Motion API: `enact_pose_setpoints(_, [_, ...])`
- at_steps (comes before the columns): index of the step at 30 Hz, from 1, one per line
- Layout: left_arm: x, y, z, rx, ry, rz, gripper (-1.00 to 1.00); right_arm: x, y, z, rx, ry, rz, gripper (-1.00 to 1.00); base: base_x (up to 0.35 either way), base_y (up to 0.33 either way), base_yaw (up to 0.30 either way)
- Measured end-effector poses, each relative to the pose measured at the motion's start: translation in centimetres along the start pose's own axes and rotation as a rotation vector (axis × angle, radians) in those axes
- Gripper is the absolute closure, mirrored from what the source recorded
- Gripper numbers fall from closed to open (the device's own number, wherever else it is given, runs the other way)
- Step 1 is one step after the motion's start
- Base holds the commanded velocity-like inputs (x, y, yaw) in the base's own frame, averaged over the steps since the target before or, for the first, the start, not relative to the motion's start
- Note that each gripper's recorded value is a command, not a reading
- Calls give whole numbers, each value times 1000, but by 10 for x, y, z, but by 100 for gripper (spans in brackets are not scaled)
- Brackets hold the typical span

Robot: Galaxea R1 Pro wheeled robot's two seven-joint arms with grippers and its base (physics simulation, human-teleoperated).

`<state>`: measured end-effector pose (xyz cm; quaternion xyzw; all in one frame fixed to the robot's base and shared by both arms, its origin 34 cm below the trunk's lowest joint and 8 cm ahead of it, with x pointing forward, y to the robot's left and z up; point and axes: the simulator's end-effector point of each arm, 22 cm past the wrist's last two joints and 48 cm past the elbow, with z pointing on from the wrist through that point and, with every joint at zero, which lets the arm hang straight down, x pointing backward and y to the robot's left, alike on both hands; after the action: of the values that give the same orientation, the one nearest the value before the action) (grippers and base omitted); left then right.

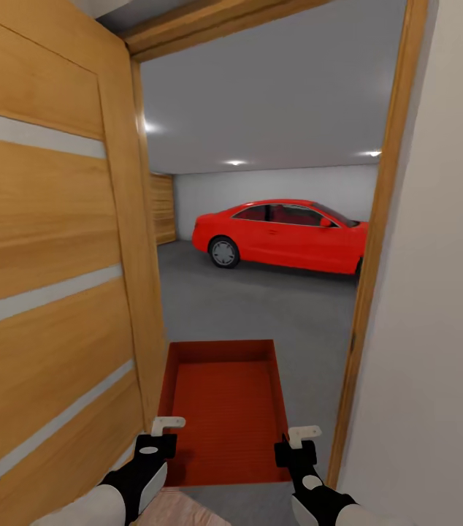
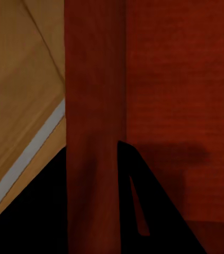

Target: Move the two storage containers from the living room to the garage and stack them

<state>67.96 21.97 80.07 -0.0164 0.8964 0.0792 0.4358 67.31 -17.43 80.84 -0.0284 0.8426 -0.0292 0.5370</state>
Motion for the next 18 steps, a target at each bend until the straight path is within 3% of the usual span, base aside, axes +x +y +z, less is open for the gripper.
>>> enact_pose_setpoints(18, [0,0,0,0,0,0,100,0,0,0,0,0,0,100,247,215,-282])
